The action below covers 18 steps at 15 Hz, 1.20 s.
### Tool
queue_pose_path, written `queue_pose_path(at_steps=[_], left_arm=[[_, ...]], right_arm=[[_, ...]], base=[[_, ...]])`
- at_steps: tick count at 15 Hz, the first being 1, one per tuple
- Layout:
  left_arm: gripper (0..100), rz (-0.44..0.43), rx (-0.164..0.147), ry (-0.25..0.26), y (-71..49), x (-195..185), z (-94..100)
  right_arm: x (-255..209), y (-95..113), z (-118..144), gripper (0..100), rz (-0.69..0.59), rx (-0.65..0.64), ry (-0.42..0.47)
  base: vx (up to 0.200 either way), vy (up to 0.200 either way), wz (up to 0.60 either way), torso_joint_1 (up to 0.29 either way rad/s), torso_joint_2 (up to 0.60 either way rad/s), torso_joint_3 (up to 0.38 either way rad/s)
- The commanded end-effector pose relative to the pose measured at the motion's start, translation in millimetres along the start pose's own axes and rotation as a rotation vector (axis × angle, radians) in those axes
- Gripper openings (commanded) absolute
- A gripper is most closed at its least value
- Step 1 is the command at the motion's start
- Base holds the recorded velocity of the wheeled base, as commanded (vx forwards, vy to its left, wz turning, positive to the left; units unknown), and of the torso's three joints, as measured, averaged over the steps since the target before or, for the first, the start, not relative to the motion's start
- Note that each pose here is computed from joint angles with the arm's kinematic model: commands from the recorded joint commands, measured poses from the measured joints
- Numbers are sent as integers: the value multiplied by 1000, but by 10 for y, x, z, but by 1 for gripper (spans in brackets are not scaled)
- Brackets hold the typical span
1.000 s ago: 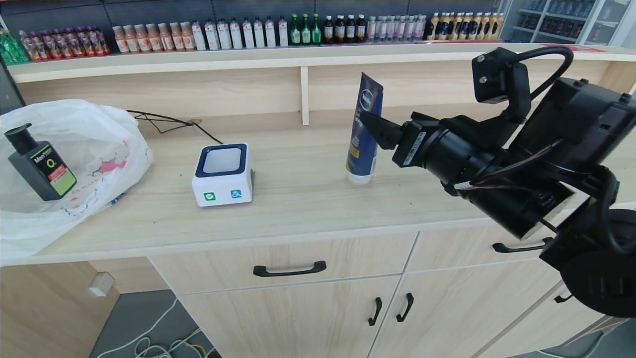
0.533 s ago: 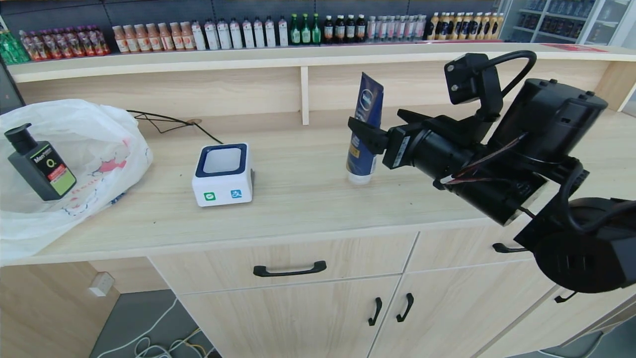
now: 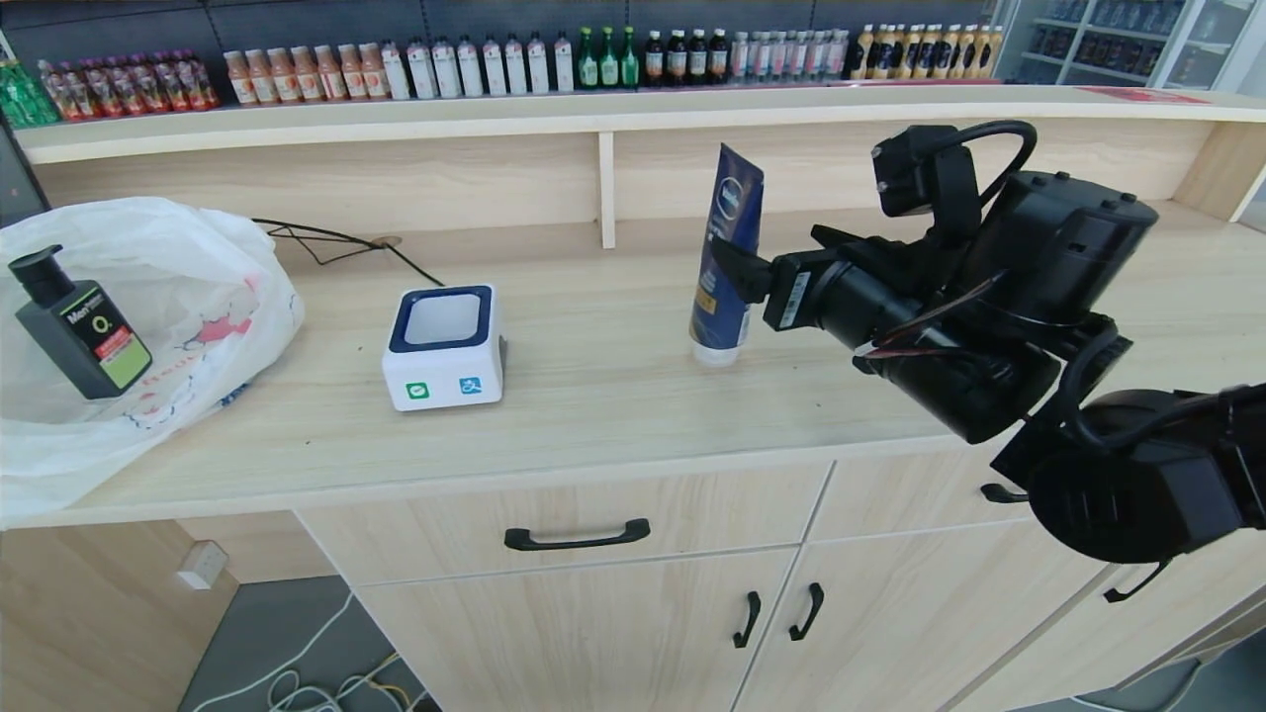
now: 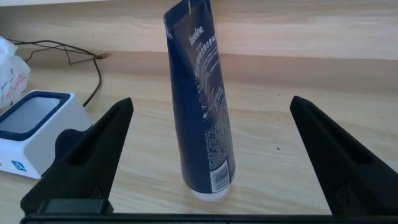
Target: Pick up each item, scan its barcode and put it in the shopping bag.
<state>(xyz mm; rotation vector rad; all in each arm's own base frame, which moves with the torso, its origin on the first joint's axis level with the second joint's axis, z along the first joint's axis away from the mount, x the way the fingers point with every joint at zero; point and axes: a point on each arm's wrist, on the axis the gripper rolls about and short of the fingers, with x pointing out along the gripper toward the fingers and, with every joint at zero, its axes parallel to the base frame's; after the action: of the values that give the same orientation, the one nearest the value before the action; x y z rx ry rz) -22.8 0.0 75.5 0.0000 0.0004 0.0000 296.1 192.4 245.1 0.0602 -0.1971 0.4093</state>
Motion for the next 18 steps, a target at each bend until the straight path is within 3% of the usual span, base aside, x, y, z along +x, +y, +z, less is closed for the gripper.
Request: queue_pose_path(at_steps=[1, 18], left_arm=[[100, 0, 0, 0, 0, 0, 0], [100, 2, 0, 0, 0, 0, 0]], right_arm=[[151, -24, -89, 100, -21, -7, 3], [483, -22, -291, 100, -79, -11, 7]], base=[[0, 0, 0, 0, 0, 0], [0, 0, 0, 0, 0, 0]])
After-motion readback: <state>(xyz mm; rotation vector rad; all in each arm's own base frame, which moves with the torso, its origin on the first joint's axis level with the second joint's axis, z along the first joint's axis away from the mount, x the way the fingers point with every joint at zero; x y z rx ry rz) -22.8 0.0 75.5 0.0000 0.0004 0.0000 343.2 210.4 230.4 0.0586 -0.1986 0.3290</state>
